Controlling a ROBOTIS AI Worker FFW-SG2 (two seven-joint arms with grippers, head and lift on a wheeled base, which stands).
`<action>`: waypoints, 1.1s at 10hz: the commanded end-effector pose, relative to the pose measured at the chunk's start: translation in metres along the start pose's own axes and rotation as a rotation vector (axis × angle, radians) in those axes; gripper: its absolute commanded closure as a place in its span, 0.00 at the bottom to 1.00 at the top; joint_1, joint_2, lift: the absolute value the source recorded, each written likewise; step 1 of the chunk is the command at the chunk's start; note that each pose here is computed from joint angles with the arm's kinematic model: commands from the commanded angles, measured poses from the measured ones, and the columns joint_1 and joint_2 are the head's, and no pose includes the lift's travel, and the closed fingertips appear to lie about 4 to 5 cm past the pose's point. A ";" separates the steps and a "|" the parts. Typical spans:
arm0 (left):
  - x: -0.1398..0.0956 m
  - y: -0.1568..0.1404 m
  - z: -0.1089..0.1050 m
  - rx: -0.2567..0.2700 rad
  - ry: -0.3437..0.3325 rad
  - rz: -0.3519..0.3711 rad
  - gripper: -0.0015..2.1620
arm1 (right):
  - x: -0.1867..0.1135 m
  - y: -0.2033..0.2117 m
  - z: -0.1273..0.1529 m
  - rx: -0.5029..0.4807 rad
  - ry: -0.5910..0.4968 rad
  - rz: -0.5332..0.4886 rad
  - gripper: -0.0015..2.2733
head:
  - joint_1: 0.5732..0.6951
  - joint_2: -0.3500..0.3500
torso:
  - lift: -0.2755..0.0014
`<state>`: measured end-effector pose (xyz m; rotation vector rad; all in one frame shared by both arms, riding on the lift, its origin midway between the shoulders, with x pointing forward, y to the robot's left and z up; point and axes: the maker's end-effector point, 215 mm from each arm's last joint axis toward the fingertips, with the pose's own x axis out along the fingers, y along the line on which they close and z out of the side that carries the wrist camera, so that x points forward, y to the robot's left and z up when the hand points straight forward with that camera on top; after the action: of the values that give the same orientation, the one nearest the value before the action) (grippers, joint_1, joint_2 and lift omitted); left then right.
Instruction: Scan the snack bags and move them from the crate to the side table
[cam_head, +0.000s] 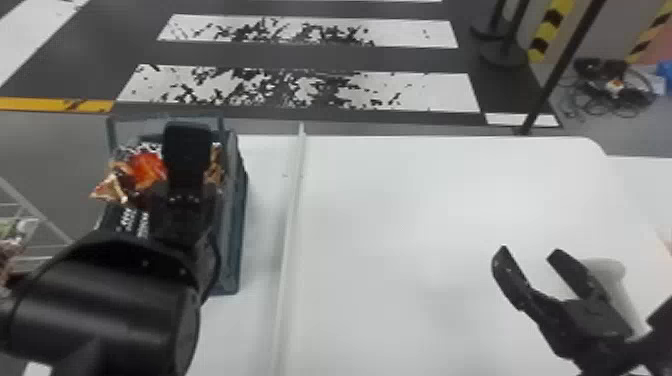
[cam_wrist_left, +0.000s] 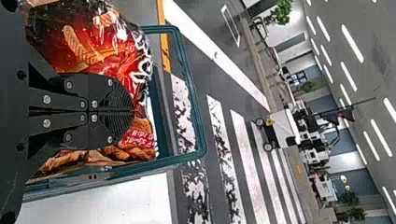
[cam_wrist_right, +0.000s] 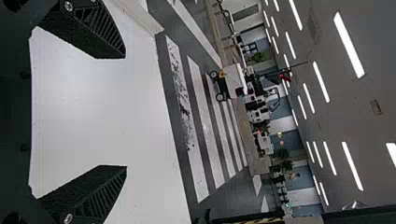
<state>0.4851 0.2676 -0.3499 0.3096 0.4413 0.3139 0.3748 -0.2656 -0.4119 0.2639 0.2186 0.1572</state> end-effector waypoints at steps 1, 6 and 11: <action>-0.012 0.002 0.007 -0.019 -0.019 -0.009 0.99 | 0.000 0.001 0.000 0.005 -0.002 0.001 0.04 | 1.00 0.50 | 0.68; -0.032 -0.001 0.006 -0.035 -0.022 -0.041 0.99 | -0.004 0.009 -0.003 0.013 0.003 0.019 0.04 | 1.00 0.48 | 0.68; -0.067 -0.016 0.021 -0.057 -0.064 -0.091 0.99 | -0.010 0.016 -0.003 0.021 0.001 0.030 0.04 | 1.00 0.47 | 0.68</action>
<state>0.4433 0.2285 -0.3185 0.2490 0.3912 0.2357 0.3630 -0.2513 -0.4100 0.2888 0.2210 0.1852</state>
